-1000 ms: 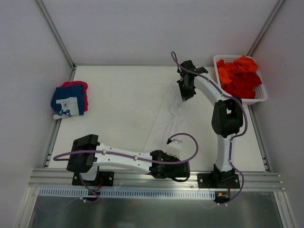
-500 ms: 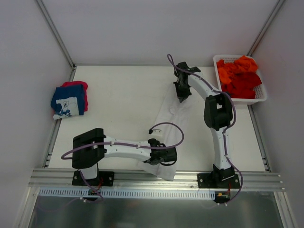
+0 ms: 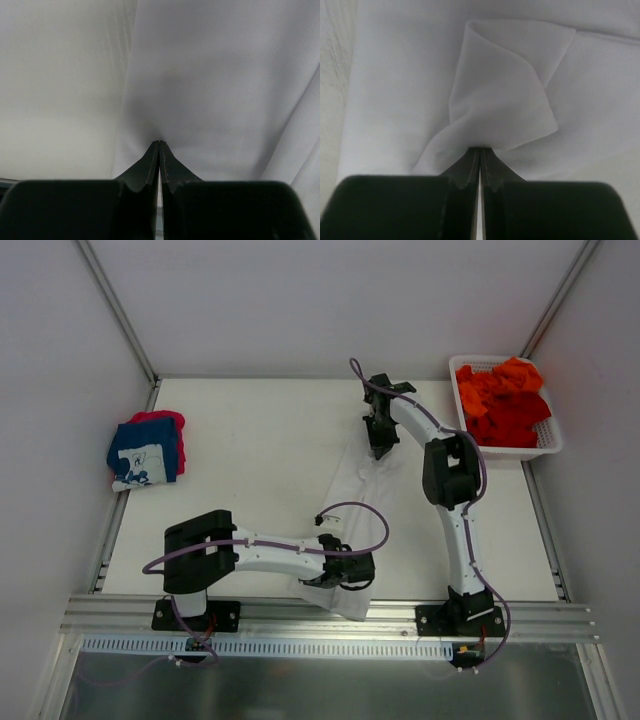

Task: Fold and stack the t-shirts
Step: Fold the tshirt

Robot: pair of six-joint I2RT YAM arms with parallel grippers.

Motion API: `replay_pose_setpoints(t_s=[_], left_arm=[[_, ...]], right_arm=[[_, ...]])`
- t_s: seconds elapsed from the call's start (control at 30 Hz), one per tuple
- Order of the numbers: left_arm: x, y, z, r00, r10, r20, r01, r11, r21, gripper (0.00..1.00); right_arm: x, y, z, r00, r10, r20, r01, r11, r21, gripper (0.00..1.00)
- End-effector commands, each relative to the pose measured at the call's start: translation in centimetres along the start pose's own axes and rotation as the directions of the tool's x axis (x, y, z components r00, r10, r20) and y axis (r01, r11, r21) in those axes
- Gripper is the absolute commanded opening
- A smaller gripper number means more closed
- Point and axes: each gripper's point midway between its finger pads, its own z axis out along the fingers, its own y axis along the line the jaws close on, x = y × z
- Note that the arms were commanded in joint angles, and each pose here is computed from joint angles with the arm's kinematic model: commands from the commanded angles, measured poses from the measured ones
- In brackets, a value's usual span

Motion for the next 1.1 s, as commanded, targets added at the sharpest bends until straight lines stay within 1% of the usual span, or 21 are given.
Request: replay_pose_setpoints(t_s=[0.0, 0.1, 0.3, 0.33, 0.43, 0.63, 0.77, 0.97, 1.0, 1.03, 1.07], left_arm=[[1.1, -1.1, 0.2, 0.998, -0.021, -0.059, 0.023, 0.999, 0.037, 0.0], [1.8, -2.3, 0.3, 0.996, -0.023, -0.086, 0.032, 0.994, 0.102, 0.0], [3.2, -3.7, 0.7, 0.99, -0.012, -0.137, 0.038, 0.981, 0.188, 0.0], [3.2, -4.7, 0.6, 0.991, -0.01, -0.135, 0.042, 0.972, 0.231, 0.0], [4.0, -6.7, 0.0, 0.987, 0.014, -0.16, 0.04, 0.945, 0.324, 0.0], [4.5, -9.2, -2.0, 0.985, 0.052, -0.165, 0.021, 0.912, 0.411, 0.0], [4.1, -9.9, -3.0, 0.987, 0.055, -0.15, 0.017, 0.896, 0.443, 0.0], [3.2, -9.1, -3.4, 0.993, 0.019, -0.115, 0.034, 0.897, 0.442, 0.0], [2.7, -8.6, -3.2, 0.996, 0.005, -0.086, 0.032, 0.903, 0.429, 0.0], [1.9, -8.4, -3.9, 0.998, -0.014, -0.058, 0.038, 0.896, 0.443, 0.0], [1.1, -8.0, -4.1, 0.999, -0.027, -0.026, 0.036, 0.897, 0.44, 0.0]], right_arm=[[0.1, 1.2, 0.4, 0.999, 0.012, -0.033, -0.014, 0.999, -0.043, 0.01], [-0.2, 1.6, 1.1, 0.999, 0.014, -0.036, -0.016, 0.999, -0.053, 0.0], [-1.1, 2.4, 0.9, 1.0, 0.017, -0.015, -0.018, 0.997, -0.078, 0.0], [-1.2, 2.6, 0.8, 1.0, 0.016, -0.011, -0.017, 0.996, -0.082, 0.01], [-2.1, 2.9, 0.2, 1.0, 0.012, 0.016, -0.01, 0.995, -0.101, 0.01], [-3.4, 4.0, -0.2, 0.999, 0.01, 0.046, -0.003, 0.987, -0.16, 0.0], [-3.6, 5.0, 0.5, 0.999, 0.011, 0.037, -0.003, 0.977, -0.213, 0.01], [-3.7, 6.3, 1.4, 0.999, 0.015, 0.033, -0.005, 0.961, -0.275, 0.02], [-3.7, 6.2, 1.3, 0.999, 0.015, 0.04, -0.003, 0.962, -0.273, 0.03], [-4.7, 6.4, 0.0, 0.995, 0.013, 0.096, 0.015, 0.96, -0.28, 0.07], [-4.0, 6.4, 0.0, 0.996, 0.004, 0.094, 0.023, 0.959, -0.281, 0.12]])
